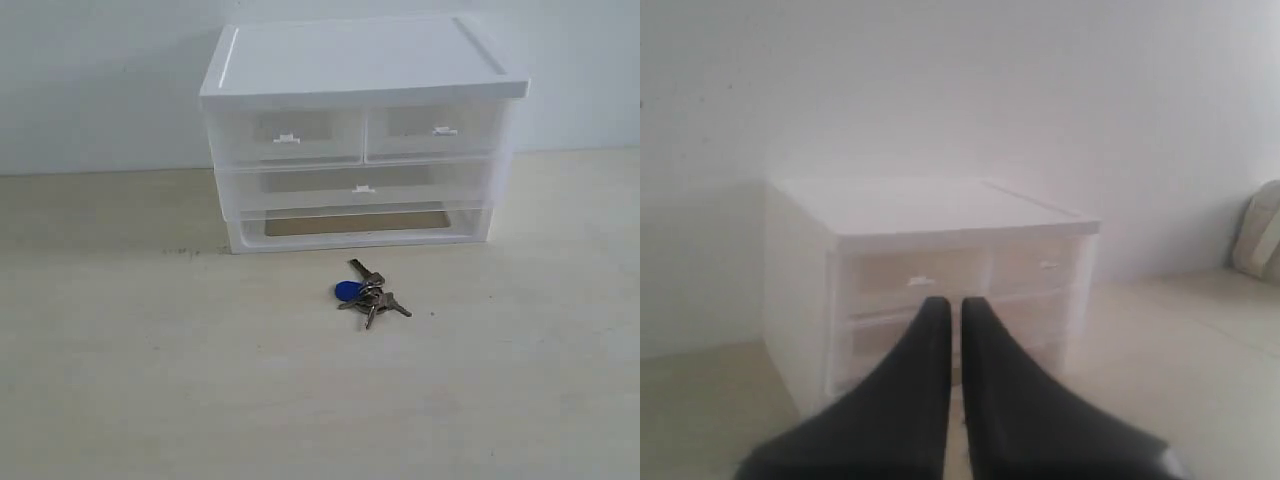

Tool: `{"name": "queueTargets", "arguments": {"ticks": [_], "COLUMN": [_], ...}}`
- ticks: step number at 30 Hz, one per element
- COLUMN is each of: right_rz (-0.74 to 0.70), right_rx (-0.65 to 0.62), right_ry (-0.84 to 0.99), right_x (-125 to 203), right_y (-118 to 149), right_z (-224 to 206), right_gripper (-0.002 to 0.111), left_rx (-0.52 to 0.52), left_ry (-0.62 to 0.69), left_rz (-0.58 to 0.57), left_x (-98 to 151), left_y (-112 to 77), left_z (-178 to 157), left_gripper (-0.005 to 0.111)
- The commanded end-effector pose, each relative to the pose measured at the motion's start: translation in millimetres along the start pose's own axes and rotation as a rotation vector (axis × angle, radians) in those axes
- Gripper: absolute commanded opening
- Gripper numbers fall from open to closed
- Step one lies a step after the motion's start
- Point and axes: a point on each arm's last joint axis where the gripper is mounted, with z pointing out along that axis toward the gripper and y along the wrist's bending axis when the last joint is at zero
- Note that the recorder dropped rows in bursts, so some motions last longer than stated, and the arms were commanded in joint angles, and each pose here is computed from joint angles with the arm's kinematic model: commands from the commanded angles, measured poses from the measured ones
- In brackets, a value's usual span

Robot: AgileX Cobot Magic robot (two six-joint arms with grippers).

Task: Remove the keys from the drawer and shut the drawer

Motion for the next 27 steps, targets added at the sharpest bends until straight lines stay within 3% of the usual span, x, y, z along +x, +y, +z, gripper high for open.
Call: {"name": "queueTargets", "arguments": {"ticks": [1,9,15,20,27], "right_rz": [0.0,0.0,0.0,0.0,0.0], "right_rx": [0.004,0.004,0.004,0.004,0.005], "right_ry": [-0.003,-0.003,-0.003,-0.003,-0.001], "right_x": [0.5,0.5,0.5,0.5,0.7], "right_y": [-0.3,-0.3,-0.3,-0.3,-0.5], "right_z": [-0.2,-0.2,-0.2,-0.2,0.0], "right_gripper": [0.0,0.0,0.0,0.0,0.0], "left_rx": [-0.098,-0.278,-0.434,-0.498,-0.531], "left_ry": [0.052,-0.074,-0.07,-0.1,-0.052], "left_rz": [-0.01,0.019,0.03,0.05,0.102], "left_x": [15.6,29.9,32.4,33.0,56.3], "left_y": [9.4,21.0,28.3,29.9,37.1], "left_z": [-2.9,-28.4,-34.7,-39.8,-38.7], "left_gripper": [0.004,0.004,0.004,0.004,0.004]}}
